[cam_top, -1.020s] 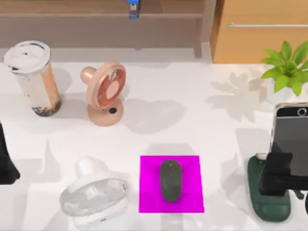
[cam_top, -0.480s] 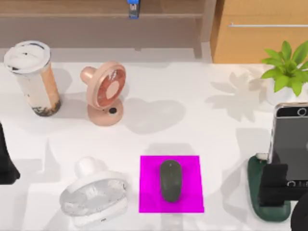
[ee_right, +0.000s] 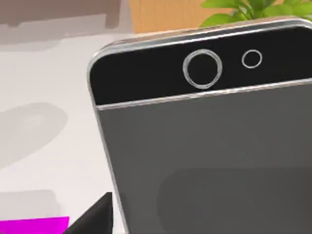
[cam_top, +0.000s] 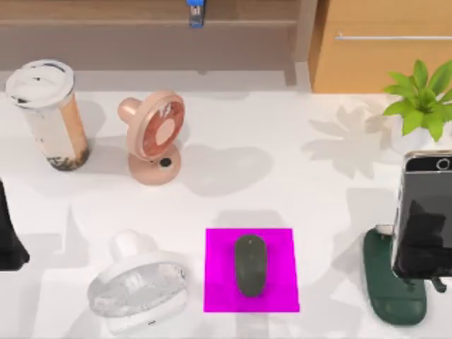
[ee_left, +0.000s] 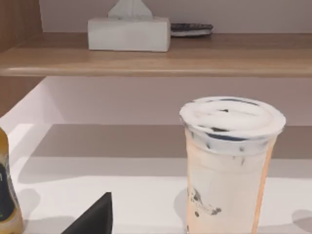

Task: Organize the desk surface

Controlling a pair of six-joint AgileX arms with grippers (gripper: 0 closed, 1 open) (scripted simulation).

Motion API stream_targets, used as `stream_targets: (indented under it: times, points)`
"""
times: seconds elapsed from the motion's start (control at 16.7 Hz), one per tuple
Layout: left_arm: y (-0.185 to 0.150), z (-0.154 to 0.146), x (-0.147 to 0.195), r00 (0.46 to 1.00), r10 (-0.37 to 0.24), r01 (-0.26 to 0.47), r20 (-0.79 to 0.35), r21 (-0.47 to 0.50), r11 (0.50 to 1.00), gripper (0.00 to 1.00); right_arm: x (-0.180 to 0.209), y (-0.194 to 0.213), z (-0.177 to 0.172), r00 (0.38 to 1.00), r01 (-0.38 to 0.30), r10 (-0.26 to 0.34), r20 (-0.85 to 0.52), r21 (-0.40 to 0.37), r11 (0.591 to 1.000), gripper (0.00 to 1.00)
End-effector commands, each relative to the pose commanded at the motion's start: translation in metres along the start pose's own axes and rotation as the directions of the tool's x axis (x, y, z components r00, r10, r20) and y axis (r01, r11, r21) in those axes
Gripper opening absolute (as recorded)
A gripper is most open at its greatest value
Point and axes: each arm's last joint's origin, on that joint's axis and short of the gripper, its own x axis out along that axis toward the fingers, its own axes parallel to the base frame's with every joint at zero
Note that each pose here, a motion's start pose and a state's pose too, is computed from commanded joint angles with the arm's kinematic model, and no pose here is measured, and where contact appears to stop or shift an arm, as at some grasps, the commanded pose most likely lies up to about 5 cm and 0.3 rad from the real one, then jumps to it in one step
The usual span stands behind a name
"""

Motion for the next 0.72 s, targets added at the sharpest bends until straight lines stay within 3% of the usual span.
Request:
stream_targets:
  times: [0.18,0.3,0.72]
  points:
    - [0.000,0.000,0.000,1.000,0.000,0.000,0.000,0.000,1.000,1.00,0.000,-0.018,0.018,0.994,-0.096,0.090,0.061,0.087,0.992,1.00]
    - [0.000,0.000,0.000,1.000,0.000,0.000,0.000,0.000,1.000,1.00,0.000,-0.032,0.026,0.984,-0.132,0.116,0.136,0.114,0.985,1.00]
    - [0.000,0.000,0.000,1.000,0.000,0.000,0.000,0.000,1.000,1.00,-0.005,-0.073,0.034,0.911,-0.132,0.072,0.406,0.122,0.984,1.00]
